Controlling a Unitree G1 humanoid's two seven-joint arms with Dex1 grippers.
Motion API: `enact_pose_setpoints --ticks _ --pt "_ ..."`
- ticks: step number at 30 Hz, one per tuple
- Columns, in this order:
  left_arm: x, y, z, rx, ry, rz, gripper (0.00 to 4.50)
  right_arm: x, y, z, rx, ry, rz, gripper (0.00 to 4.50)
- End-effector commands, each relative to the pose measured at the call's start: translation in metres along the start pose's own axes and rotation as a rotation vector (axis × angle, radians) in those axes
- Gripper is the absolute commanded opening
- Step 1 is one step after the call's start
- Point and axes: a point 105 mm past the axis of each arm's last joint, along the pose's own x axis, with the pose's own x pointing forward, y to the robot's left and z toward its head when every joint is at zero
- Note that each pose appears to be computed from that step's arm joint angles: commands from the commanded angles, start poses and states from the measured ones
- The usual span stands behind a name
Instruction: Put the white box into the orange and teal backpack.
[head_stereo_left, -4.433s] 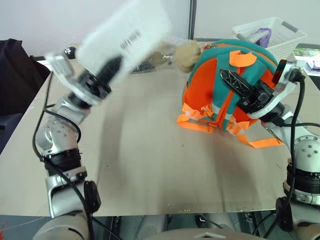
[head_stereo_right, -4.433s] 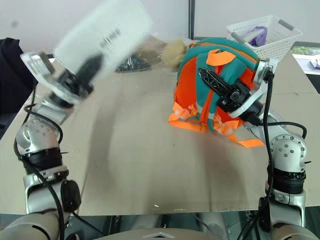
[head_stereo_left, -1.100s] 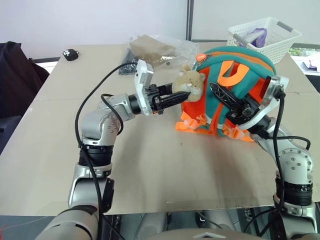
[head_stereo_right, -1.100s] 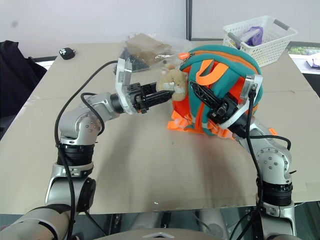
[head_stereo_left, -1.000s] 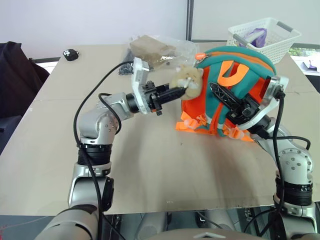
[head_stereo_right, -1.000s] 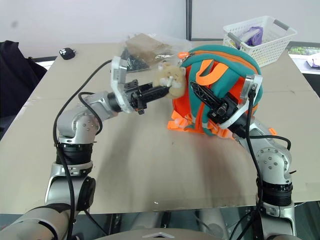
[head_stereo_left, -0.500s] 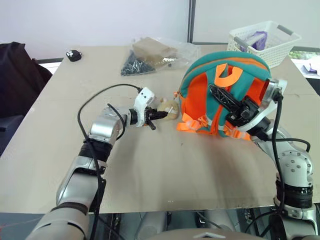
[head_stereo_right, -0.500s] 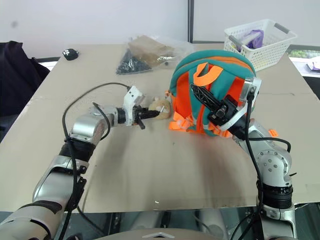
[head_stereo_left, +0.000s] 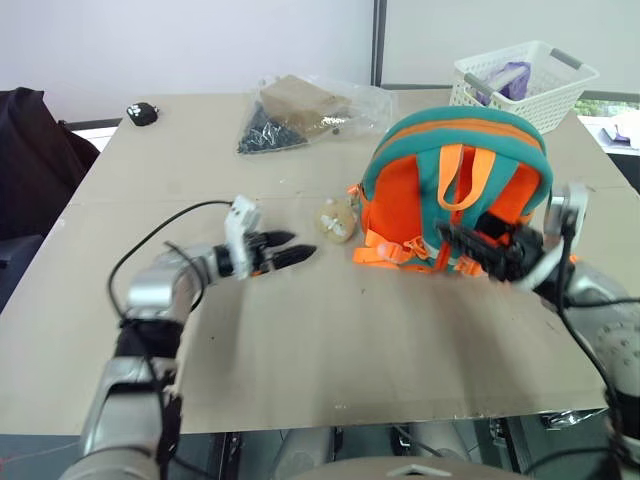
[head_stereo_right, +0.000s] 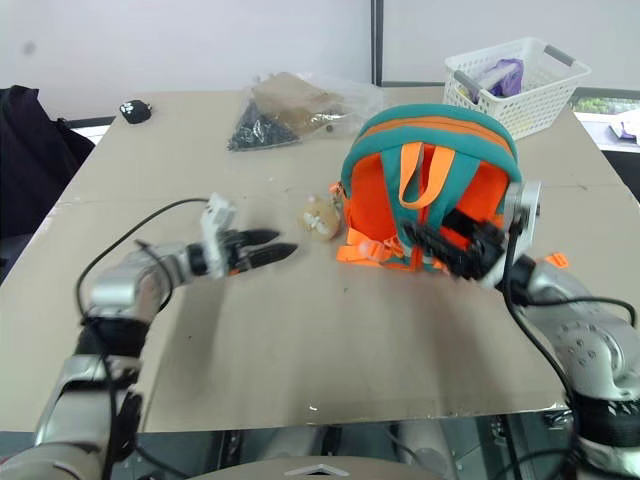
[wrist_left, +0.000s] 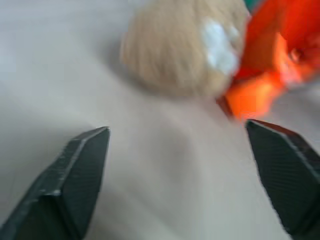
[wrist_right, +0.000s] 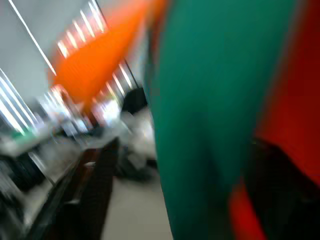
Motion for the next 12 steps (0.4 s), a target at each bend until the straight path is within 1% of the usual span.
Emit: enact_pose_setpoints --ticks 1,2,3,5,9,12 --pt "-0.02 -0.022 0.015 0.108 -0.094 -0.013 4.5 -0.031 -0.003 -0.006 -0.11 0.034 -0.027 4.47" --pt "-0.021 -0.028 0.012 0.11 -0.104 0.001 4.5 -0.043 -0.003 -0.015 -0.121 0.083 -0.033 4.47" --pt "-0.02 -0.036 0.003 0.119 -0.088 0.022 4.5 -0.058 -0.002 -0.026 -0.129 0.139 -0.052 4.47" --pt "-0.016 -0.054 -0.01 0.157 -0.086 0.053 4.5 -0.079 -0.002 -0.043 -0.155 0.202 -0.095 4.47" --pt "-0.013 -0.078 -0.025 0.176 -0.111 0.086 4.5 -0.098 -0.007 -0.058 -0.208 0.222 -0.169 4.47" --pt "-0.01 -0.093 -0.045 0.233 -0.068 0.076 4.5 -0.107 -0.019 -0.073 -0.256 0.219 -0.249 4.47"
